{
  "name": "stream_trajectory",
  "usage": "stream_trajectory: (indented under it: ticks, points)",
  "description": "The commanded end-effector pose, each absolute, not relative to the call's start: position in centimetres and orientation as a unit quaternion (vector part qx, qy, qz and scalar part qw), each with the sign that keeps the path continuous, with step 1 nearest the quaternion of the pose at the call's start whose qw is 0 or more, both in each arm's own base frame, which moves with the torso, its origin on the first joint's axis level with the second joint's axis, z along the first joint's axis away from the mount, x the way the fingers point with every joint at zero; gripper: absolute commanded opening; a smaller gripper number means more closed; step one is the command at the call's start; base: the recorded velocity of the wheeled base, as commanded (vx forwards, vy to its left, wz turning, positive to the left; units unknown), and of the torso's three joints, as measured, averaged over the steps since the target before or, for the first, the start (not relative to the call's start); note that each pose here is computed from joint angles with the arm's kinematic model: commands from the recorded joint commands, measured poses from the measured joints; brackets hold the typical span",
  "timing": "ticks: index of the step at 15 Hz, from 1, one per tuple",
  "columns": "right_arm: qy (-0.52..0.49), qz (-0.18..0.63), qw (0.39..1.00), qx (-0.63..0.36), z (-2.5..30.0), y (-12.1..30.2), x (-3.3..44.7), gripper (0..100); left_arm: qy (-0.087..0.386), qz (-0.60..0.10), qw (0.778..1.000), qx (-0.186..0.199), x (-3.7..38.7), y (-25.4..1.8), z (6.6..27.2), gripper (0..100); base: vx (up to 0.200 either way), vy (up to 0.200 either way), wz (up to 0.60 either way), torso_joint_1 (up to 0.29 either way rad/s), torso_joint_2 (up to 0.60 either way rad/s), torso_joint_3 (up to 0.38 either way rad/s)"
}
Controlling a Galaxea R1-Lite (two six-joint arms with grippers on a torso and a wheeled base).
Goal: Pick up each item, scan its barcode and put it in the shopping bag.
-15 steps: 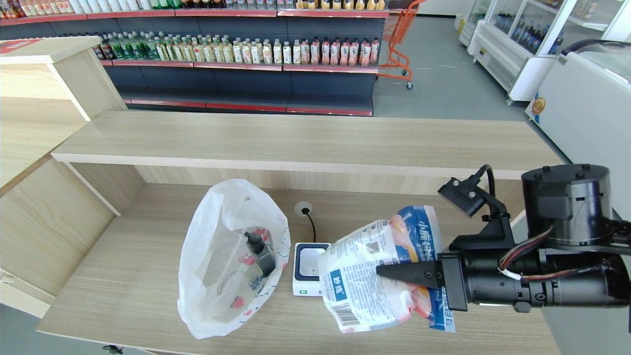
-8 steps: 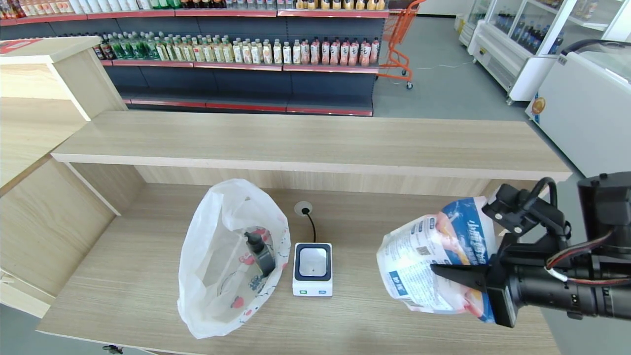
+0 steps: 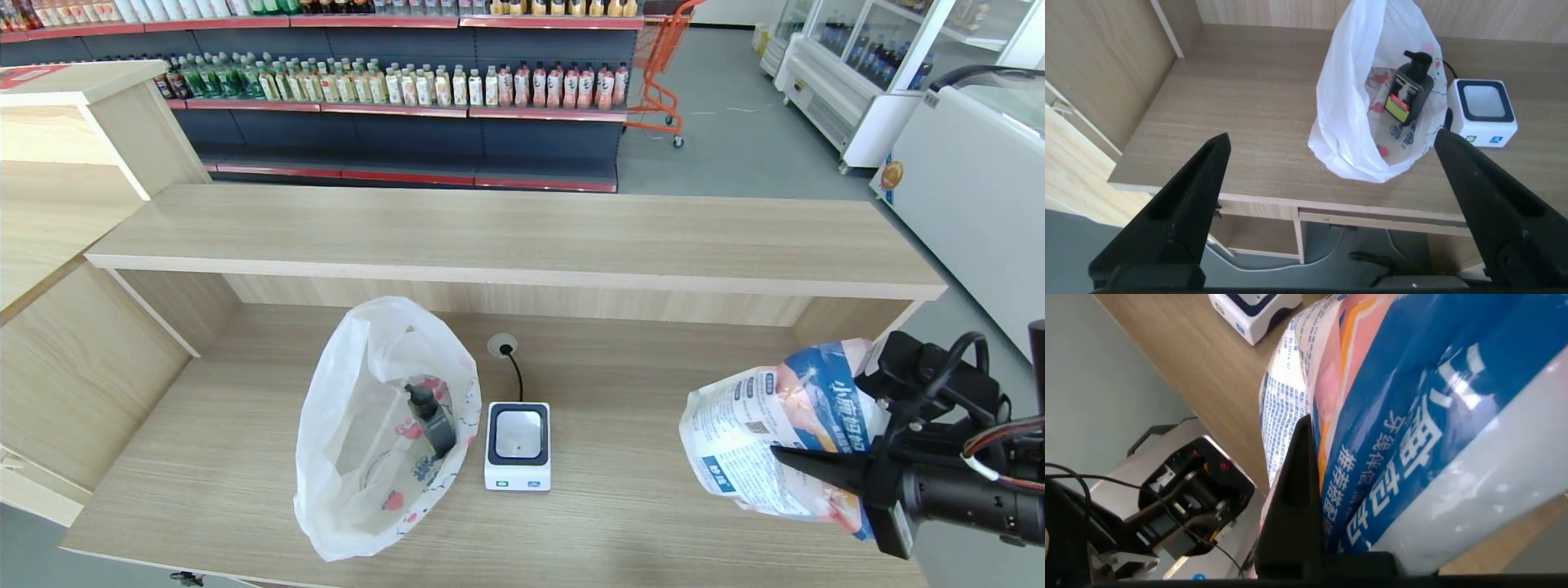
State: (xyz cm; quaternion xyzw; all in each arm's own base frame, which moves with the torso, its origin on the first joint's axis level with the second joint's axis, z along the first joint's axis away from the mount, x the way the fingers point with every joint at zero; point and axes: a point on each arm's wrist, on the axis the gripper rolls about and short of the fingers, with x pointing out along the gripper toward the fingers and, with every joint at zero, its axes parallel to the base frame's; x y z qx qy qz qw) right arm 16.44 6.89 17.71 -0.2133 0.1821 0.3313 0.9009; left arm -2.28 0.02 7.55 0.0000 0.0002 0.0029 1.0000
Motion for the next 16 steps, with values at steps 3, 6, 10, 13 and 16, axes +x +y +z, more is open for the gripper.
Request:
stream_trajectory:
  ticks: [3,6,10,13,16]
  points:
    - [0.18,0.333,0.904,-0.2,17.8,6.7,16.1,0,0.001,0.003,1.0,0.0,-2.3,0.0,7.6,100,0.0,0.0,0.0,0.0,0.0,0.0]
    - [0.186,0.33,0.909,-0.175,18.0,6.7,16.0,0,0.001,0.003,1.0,-0.001,-2.3,0.0,7.6,100,0.0,0.0,0.0,0.0,0.0,0.0]
    - [0.189,0.328,0.91,-0.172,17.9,6.7,16.1,0,0.001,0.003,1.0,-0.002,-2.3,0.0,7.6,100,0.0,0.15,0.0,-0.001,0.0,0.001]
    - [0.195,0.337,0.908,-0.154,17.8,6.8,16.2,0,0.0,0.003,1.0,-0.001,-2.3,0.0,7.5,100,0.0,0.2,0.0,0.012,0.0,-0.001]
    - [0.215,0.317,0.913,-0.144,17.3,6.2,17.0,0,0.0,0.003,1.0,0.0,-2.3,0.0,7.5,100,0.0,0.2,0.0,0.002,0.0,0.004]
